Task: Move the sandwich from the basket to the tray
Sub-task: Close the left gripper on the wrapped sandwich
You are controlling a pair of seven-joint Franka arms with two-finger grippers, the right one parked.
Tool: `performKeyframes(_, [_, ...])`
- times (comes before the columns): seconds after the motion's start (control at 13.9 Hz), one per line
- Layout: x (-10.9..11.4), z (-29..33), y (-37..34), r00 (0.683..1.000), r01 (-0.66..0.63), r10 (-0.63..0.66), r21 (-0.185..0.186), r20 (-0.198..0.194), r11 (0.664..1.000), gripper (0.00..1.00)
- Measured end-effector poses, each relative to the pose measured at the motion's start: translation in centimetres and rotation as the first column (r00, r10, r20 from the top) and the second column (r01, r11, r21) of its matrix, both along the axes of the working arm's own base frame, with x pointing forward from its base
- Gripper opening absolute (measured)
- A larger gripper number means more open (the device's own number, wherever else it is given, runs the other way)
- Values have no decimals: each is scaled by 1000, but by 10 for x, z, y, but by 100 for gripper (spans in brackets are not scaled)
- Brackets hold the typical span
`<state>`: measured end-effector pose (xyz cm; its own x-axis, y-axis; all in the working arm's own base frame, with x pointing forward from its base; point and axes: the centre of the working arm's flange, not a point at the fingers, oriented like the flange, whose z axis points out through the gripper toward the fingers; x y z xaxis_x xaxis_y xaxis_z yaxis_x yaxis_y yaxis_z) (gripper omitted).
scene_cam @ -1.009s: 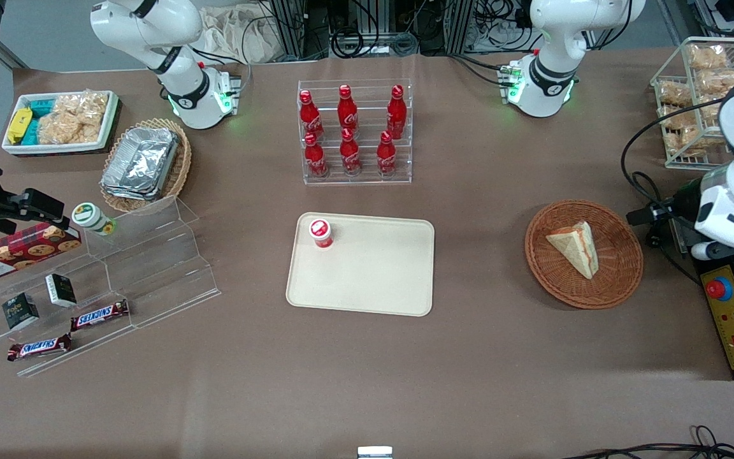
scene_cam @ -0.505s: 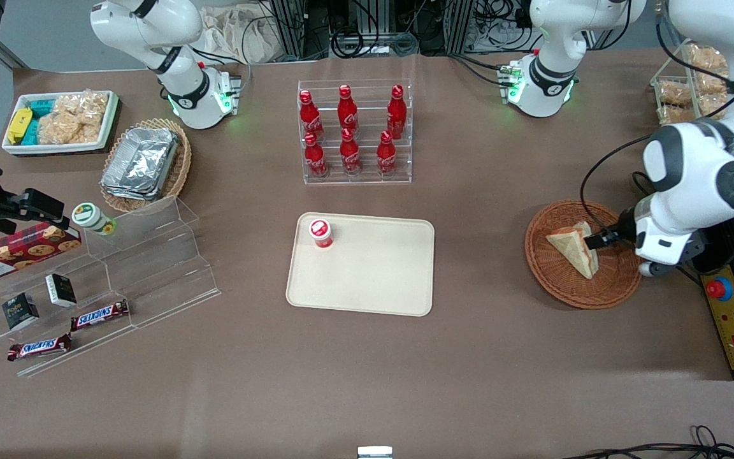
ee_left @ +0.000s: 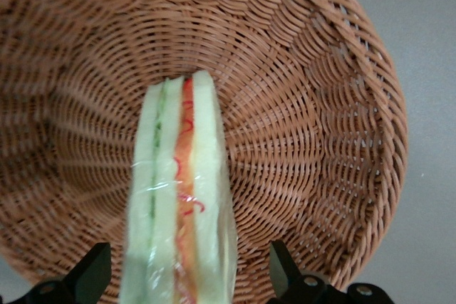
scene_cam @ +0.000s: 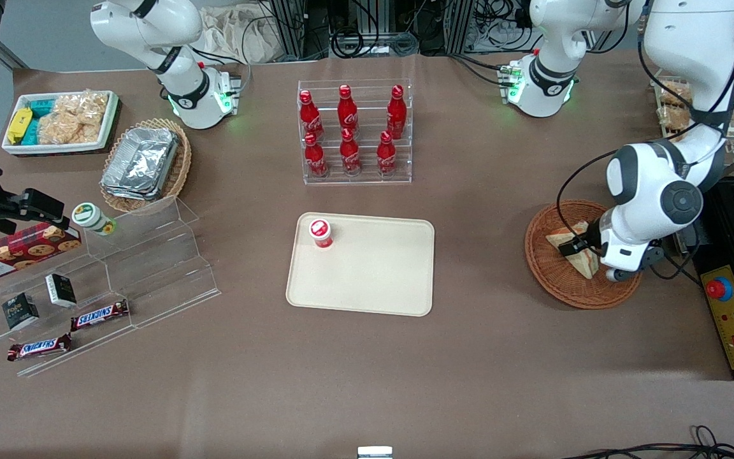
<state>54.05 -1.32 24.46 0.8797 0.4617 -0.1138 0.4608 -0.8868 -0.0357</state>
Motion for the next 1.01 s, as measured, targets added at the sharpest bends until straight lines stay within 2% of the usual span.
performKeyframes(0.22, [-1,-16,-6,1000,9,-9,2,-11,1000,97])
performKeyframes(0.36, [-1,-16,-6,1000,9,-9,2,-11,1000,80])
performKeyframes(0.5, [-1,-16,-5,1000,8,-8,3,-10,1000,55])
performKeyframes(0.65, [-1,-14,-5,1000,8,-8,3,-6,1000,38])
performKeyframes(0.72, [0,-11,-5,1000,9,-9,2,-1,1000,33])
performKeyframes(1.01, [7,42,-7,998,39,-40,17,42,999,33])
